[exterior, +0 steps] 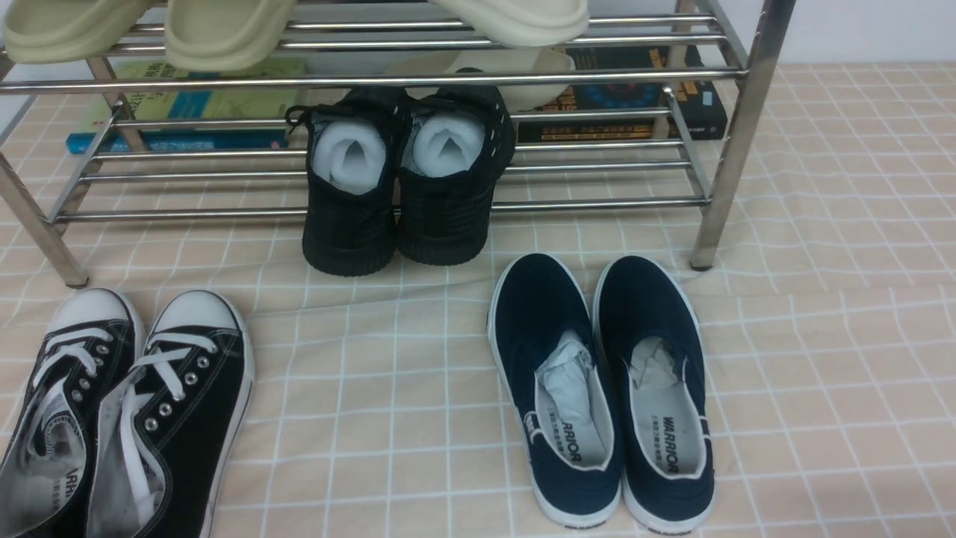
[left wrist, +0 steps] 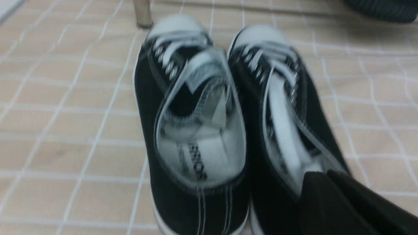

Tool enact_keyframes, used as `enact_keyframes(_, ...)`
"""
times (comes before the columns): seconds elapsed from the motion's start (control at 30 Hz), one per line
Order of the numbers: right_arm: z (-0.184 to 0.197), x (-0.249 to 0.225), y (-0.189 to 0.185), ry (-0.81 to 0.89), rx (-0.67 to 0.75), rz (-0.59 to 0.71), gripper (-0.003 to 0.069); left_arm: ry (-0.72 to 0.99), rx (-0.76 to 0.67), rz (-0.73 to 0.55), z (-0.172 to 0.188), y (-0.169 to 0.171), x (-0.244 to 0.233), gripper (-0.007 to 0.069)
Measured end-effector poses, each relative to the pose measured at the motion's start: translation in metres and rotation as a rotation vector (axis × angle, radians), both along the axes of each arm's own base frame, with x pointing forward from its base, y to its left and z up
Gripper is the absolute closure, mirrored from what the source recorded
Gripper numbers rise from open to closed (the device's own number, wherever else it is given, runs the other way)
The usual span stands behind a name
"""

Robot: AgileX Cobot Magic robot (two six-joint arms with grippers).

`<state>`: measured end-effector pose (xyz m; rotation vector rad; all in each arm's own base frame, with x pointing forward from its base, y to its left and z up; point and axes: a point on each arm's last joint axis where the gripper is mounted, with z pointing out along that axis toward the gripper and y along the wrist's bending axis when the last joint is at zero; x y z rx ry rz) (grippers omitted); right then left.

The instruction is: Take the shoes off the shelf from the light coffee tablecloth by hand.

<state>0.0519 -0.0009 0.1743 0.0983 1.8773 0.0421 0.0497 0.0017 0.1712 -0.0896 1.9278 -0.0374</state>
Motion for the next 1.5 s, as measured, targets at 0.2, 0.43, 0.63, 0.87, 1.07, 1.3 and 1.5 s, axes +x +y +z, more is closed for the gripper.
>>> enact_keyframes(0.2, 0.0000, 0.0000, 0.0000, 0.000, 0.000, 0.000, 0.0419, -0.040, -0.026, 0.011, 0.0007, 0.0001, 0.0018, 0.0588)
enact_keyframes(0.43, 0.0000, 0.0000, 0.0000, 0.000, -0.007, 0.002, 0.0419, -0.041, -0.029, 0.011, 0.0007, 0.0001, 0.0018, 0.0585)
enact_keyframes(0.63, 0.0000, 0.0000, 0.0000, 0.000, -0.007, 0.002, 0.0419, -0.042, -0.033, 0.012, 0.0008, 0.0001, 0.0019, 0.0582)
enact_keyframes(0.87, 0.0000, 0.0000, 0.0000, 0.000, -0.007, 0.002, 0.0419, -0.042, -0.033, 0.012, 0.0008, 0.0001, 0.0019, 0.0574)
enact_keyframes(1.07, 0.0000, 0.0000, 0.0000, 0.000, -0.007, 0.002, 0.0419, -0.042, -0.033, 0.012, 0.0008, 0.0001, 0.0019, 0.0571)
enact_keyframes(1.3, 0.0000, 0.0000, 0.0000, 0.000, -0.007, 0.002, 0.0419, -0.042, -0.033, 0.012, 0.0008, 0.0001, 0.0019, 0.0559)
enact_keyframes(1.5, 0.0000, 0.0000, 0.0000, 0.000, -0.007, 0.002, 0.0419, -0.042, -0.033, 0.012, 0.0008, 0.0001, 0.0019, 0.0550)
